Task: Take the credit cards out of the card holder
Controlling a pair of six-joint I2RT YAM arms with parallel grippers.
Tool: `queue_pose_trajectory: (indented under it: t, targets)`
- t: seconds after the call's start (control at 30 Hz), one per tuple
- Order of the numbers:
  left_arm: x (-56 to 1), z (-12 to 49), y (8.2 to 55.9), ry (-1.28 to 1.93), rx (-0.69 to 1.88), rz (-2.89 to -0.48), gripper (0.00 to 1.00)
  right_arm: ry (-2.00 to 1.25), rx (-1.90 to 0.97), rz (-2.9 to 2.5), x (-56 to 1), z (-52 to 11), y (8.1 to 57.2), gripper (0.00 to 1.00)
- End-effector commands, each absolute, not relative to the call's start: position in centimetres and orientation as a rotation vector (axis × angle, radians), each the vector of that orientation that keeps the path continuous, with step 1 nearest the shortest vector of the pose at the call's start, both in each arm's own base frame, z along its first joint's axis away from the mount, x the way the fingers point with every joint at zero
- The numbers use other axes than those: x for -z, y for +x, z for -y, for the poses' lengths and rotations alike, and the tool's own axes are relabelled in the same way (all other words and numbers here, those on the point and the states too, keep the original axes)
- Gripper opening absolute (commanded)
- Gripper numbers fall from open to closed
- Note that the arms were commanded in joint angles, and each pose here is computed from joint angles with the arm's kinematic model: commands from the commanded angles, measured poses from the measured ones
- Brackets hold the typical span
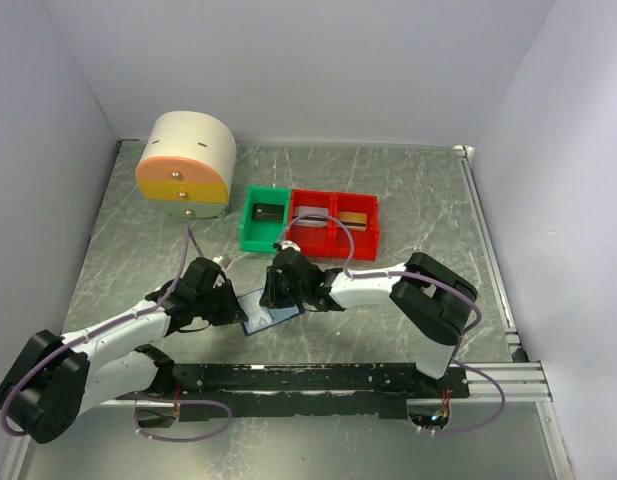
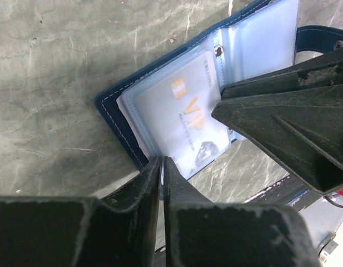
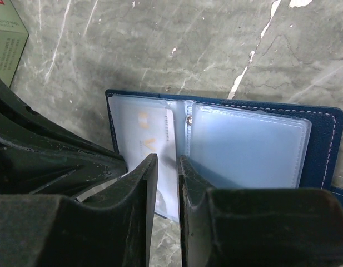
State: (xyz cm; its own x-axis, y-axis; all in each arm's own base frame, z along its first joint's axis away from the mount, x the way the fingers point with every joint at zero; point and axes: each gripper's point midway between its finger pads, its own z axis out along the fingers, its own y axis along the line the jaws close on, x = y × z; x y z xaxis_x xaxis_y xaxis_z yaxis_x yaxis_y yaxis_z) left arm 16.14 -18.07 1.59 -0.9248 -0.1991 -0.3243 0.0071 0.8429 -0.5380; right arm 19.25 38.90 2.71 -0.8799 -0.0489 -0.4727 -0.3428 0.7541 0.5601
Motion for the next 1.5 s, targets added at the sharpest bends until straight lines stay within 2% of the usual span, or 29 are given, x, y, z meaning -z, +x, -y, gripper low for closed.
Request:
queue_pose_trajectory:
  t: [0.0, 0.27, 0.43, 0.57, 0.93, 1.13, 1.47]
  targets:
    - [-1.9, 18.1, 17.2, -0.143, 0.741, -2.605, 0.16, -0.36, -1.037, -2.5, -3.3, -40.3, 18.3, 0.2]
    - [-2.0, 17.7, 17.4, -0.134, 0.695, -2.608, 0.13, -0.331, -0.939, -2.514, -2.9, -39.0, 18.9, 0.12]
    - [-2.7, 17.7, 17.7, -0.132, 0.694, -2.587, 0.13, -0.331, -0.797, -2.54, -2.9, -37.9, 19.7, 0.21]
    - [-3.0, 17.8, 17.8, -0.13, 0.695, -2.581, 0.13, -0.337, -0.716, -2.535, -3.2, -37.2, 20.0, 0.22]
    - [-3.4, 18.1, 18.0, -0.111, 0.711, -2.572, 0.13, -0.401, -0.863, -2.511, -3.2, -39.7, 19.1, 0.21]
    - [-3.4, 18.1, 18.0, -0.117, 0.714, -2.572, 0.13, -0.356, -0.753, -2.581, -0.9, -38.5, 19.4, 0.17]
    - [-3.9, 17.9, 18.2, -0.14, 0.704, -2.548, 0.24, -0.288, -0.714, -2.623, 0.1, -36.2, 19.7, 0.16]
